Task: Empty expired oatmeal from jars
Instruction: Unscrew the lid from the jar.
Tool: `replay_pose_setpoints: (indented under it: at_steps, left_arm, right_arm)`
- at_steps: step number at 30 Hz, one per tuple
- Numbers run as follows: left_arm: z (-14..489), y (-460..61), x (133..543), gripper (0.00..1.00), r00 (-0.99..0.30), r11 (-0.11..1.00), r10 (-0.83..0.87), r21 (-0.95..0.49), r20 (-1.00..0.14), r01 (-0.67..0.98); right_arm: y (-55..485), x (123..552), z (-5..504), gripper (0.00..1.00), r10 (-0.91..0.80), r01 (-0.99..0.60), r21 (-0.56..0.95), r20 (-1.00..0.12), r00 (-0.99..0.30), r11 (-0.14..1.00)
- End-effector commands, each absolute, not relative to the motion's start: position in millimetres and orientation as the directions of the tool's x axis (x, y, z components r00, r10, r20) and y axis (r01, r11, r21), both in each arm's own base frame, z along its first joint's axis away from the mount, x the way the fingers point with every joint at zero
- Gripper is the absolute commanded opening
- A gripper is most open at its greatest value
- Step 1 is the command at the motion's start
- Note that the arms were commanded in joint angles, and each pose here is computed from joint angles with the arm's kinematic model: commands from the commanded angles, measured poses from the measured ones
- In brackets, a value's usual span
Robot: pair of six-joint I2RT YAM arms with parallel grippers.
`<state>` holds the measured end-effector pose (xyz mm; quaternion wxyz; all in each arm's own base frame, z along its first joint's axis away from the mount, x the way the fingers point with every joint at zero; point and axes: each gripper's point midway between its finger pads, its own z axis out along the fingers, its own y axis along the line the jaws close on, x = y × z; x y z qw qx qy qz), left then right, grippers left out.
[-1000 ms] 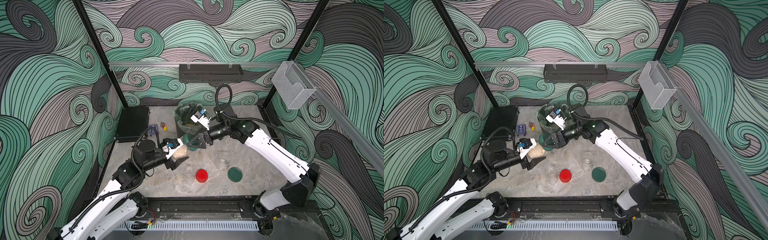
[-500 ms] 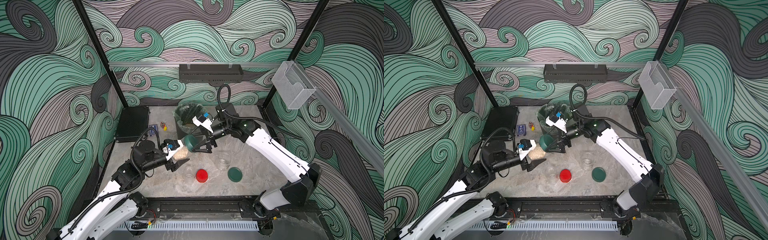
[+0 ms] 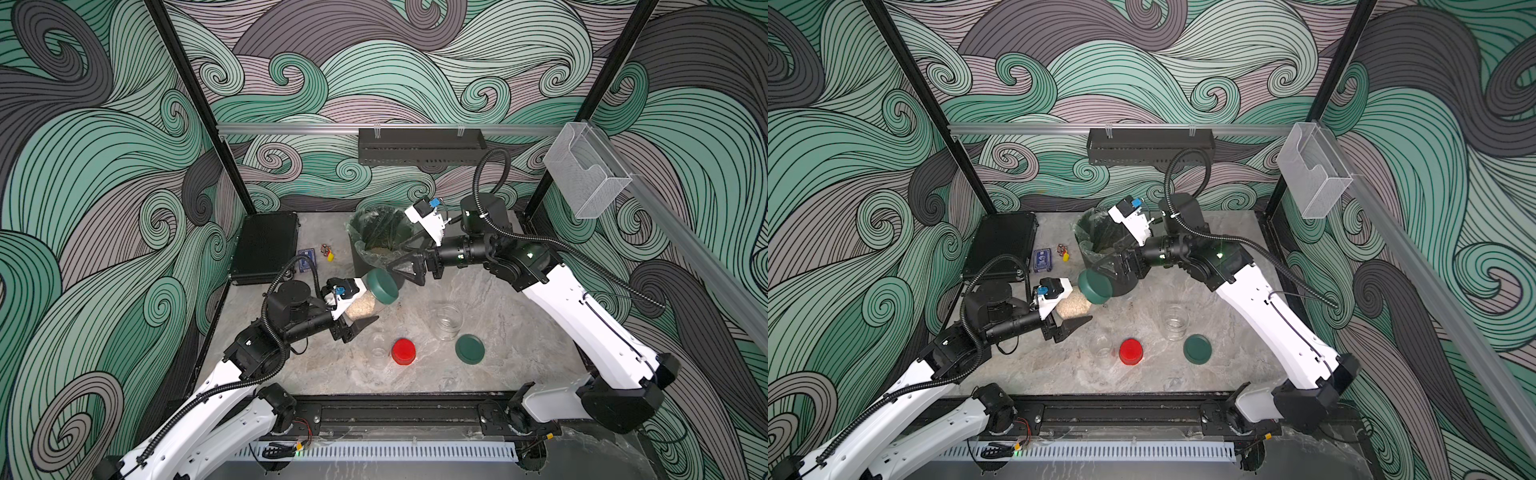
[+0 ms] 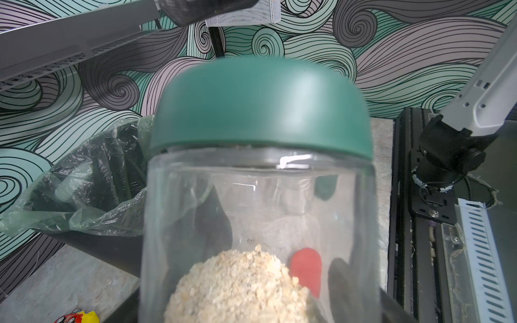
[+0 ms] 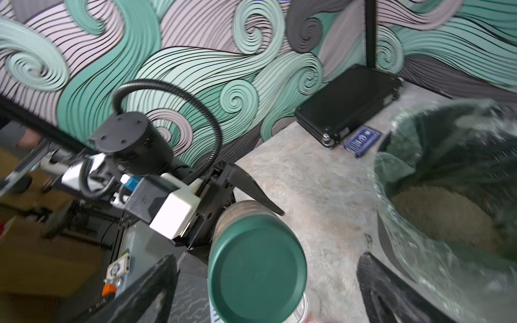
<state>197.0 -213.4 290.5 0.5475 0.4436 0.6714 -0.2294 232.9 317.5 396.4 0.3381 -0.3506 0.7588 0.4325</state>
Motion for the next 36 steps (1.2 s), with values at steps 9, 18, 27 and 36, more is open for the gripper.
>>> replay_pose_setpoints:
  at_steps: [9, 18, 27, 36]
  left_arm:
    - [341, -221, 207, 0.51, 0.102, 0.528, 0.233, 0.214, -0.967, 0.822]
    - [342, -222, 207, 0.51, 0.099, 0.523, 0.228, 0.207, -0.969, 0.827]
    - [343, -222, 205, 0.50, 0.098, 0.520, 0.226, 0.205, -0.969, 0.829]
    - [342, -221, 204, 0.50, 0.099, 0.522, 0.228, 0.207, -0.969, 0.828]
  right_arm:
    - [327, 197, 363, 0.99, -0.290, -0.682, 0.623, -0.620, -0.729, 0.384]
    - [343, 199, 350, 0.99, -0.324, -0.667, 0.652, -0.583, -0.745, 0.360]
    - [347, 202, 346, 0.99, -0.328, -0.661, 0.657, -0.574, -0.750, 0.363]
    - [324, 213, 356, 0.99, -0.268, -0.665, 0.625, -0.615, -0.742, 0.408]
